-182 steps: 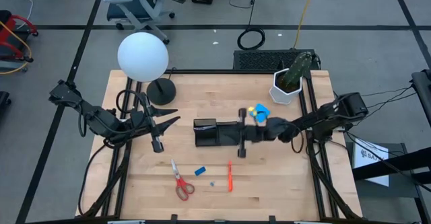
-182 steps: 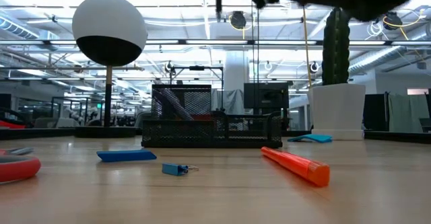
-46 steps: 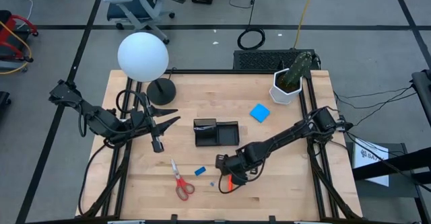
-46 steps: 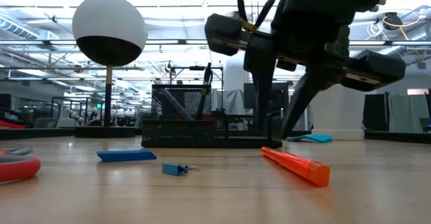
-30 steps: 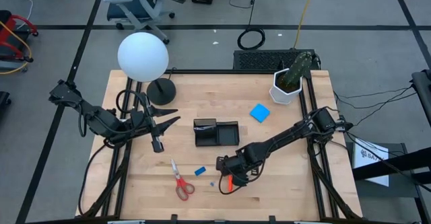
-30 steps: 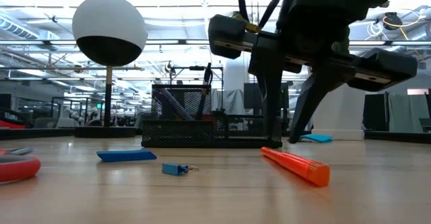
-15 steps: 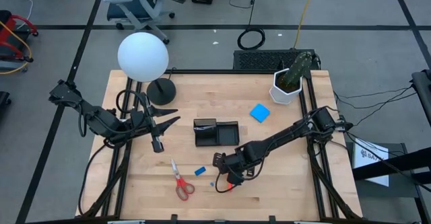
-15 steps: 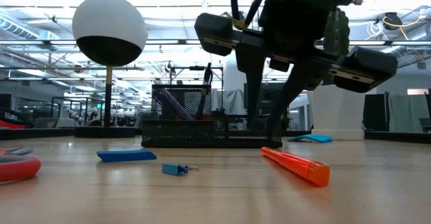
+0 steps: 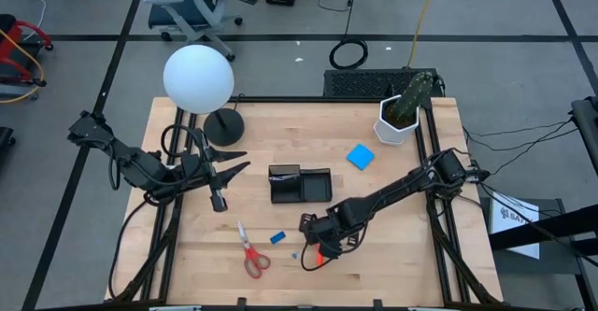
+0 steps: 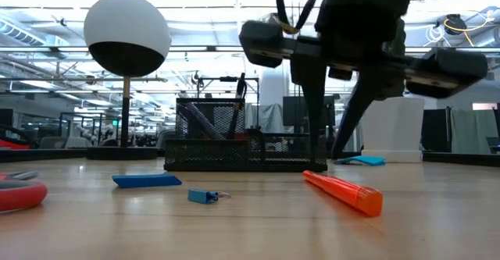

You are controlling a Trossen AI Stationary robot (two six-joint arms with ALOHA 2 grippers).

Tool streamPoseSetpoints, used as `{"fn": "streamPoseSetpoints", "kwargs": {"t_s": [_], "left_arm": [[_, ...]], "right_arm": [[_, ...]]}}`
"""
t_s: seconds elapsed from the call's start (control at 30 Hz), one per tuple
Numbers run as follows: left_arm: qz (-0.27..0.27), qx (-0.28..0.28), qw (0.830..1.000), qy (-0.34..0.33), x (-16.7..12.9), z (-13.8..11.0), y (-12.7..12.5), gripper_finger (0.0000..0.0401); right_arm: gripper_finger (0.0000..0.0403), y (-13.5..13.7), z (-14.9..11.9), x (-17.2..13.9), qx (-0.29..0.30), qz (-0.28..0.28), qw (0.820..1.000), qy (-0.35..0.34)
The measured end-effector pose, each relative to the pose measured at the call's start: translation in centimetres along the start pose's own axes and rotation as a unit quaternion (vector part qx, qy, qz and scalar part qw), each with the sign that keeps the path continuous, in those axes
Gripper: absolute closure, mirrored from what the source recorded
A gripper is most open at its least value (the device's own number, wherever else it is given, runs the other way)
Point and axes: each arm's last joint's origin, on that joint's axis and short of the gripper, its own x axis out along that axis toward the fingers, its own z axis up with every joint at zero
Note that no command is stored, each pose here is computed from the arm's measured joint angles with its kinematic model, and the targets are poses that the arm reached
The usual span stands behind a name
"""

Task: Pick and place office supplies into organizer
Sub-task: Put the orange pen into the black desk organizer

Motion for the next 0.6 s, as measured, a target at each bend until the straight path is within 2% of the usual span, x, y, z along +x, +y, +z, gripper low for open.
{"fn": "streamPoseSetpoints", "kwargs": {"t_s": [0.23, 0.43, 0.6], "left_arm": [[0.000, 0.000, 1.000, 0.000, 0.0, 0.0, 0.0, 0.0297], [0.000, 0.000, 1.000, 0.000, 0.0, 0.0, 0.0, 0.0297], [0.000, 0.000, 1.000, 0.000, 0.0, 0.0, 0.0, 0.0297]], "right_arm": [[0.0337, -1.8, 0.2, -1.8, 0.016, 0.005, 1.000, 0.007], [0.0337, -2.3, 0.4, 0.0, 0.035, 0.093, 0.993, 0.068], [0.0337, -2.4, 0.4, 0.2, 0.010, 0.104, 0.992, 0.072]]}}
